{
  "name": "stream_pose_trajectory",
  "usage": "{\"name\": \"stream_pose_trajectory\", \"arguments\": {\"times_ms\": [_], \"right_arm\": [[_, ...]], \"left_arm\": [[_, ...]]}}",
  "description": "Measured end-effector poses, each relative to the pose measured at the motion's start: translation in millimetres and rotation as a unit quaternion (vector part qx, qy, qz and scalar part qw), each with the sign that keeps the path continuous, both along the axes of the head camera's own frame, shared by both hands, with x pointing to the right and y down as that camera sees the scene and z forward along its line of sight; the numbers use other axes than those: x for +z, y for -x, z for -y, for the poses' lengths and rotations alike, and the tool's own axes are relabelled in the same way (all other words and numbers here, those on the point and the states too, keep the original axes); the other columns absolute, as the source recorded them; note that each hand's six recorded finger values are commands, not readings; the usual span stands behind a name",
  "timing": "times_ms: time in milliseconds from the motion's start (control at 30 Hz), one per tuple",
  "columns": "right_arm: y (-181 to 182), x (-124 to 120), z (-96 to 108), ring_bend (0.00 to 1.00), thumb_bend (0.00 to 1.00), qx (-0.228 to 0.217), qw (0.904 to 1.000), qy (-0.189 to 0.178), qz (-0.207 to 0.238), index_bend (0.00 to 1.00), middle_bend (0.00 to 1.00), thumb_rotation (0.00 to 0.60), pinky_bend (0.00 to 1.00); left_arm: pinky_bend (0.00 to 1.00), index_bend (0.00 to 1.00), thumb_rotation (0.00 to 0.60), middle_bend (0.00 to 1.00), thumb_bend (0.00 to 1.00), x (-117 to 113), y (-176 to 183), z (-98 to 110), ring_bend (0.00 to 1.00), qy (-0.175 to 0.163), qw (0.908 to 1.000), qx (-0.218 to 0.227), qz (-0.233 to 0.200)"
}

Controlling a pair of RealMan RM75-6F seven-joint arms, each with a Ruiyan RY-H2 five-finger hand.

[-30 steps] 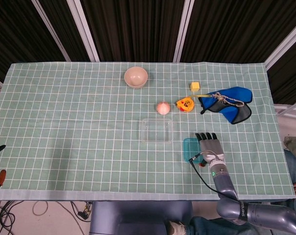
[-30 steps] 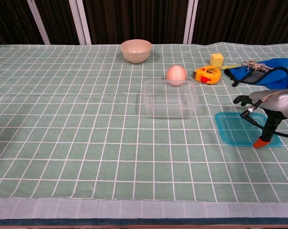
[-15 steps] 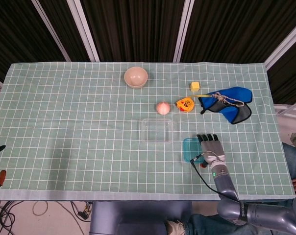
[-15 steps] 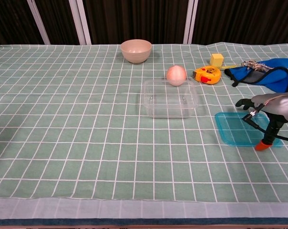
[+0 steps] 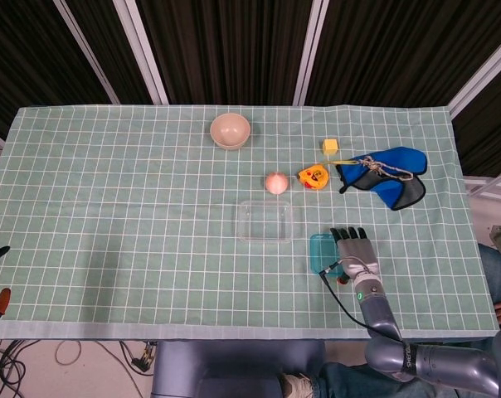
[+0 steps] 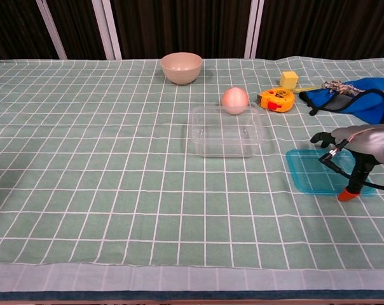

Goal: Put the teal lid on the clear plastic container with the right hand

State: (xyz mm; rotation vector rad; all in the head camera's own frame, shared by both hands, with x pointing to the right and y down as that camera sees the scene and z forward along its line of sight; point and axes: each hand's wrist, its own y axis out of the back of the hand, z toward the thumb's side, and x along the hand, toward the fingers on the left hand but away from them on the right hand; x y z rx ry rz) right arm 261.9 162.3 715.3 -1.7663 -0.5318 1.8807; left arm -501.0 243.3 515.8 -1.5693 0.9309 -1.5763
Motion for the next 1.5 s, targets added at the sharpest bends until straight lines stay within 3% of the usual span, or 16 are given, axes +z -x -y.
{"name": "stream_pose_trajectory", "arguments": {"times_ms": [267,500,1500], "right_arm": [[0.9,0.1,2.4,0.00,0.10,-0.001,1.0000,-0.002,-0.003,0.01,0.15,0.600,0.00],[2.4,0.5,3.5,0.00,0.10,0.001,1.0000,-0.002,-0.002,0.00,0.24,0.600,0.00],[2.2,8.2,0.7,0.00,0.10,0.001,1.0000,0.005,-0.008,0.00,0.24,0.600,0.00]], "left_arm": [[0.00,0.11,0.600,0.00,0.46,0.0,0.3,-0.1,0.00,0.001,1.0000,-0.001,0.001],[0.00,0.11,0.600,0.00,0.46,0.2,0.3,-0.2,0.00,0.002,1.0000,-0.003,0.000],[0.00,0.11,0.600,0.00,0.46,0.8,2.2,-1.0,0.00,0.008,0.9998,-0.016,0.000]]}}
